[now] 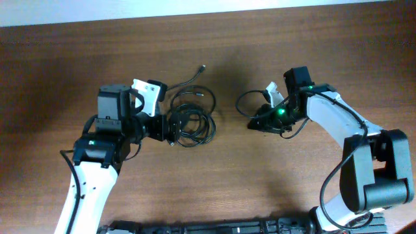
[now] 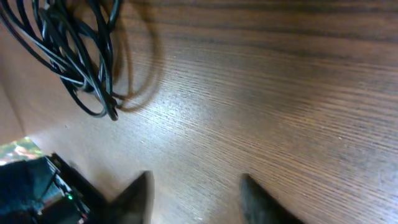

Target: Untangle cables

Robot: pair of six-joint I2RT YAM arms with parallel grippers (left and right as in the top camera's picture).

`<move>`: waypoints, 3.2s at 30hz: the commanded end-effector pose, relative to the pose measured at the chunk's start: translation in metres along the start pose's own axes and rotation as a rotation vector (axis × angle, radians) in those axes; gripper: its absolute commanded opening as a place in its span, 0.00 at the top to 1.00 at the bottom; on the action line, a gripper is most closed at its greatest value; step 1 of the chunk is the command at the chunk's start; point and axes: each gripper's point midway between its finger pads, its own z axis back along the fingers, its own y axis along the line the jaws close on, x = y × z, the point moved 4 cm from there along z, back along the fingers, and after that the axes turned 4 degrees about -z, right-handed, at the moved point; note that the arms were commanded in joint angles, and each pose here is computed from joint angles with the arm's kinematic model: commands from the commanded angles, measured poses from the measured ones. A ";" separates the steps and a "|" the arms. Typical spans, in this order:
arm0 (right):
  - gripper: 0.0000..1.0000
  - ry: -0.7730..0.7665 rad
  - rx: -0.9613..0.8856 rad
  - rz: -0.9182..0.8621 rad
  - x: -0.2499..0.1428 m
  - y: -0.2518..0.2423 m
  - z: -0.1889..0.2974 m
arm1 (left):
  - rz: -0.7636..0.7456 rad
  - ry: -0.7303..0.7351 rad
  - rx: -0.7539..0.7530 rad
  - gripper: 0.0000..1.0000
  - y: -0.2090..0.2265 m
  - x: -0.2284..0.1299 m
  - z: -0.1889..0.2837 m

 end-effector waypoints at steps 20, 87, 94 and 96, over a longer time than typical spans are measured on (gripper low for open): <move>0.02 -0.011 0.016 0.032 -0.002 0.007 0.004 | 0.594 0.303 0.342 0.62 0.090 -0.071 -0.132; 0.96 -0.225 -0.494 -0.381 0.011 -0.080 0.043 | 0.285 -0.606 0.423 1.00 0.056 0.036 0.180; 0.96 -0.263 -0.467 -0.573 0.006 -0.125 0.078 | 0.511 -0.611 0.635 1.00 0.095 0.009 0.200; 0.96 -0.274 -0.479 -0.603 0.005 -0.132 0.083 | 0.765 -0.607 0.844 1.00 0.119 -0.020 0.210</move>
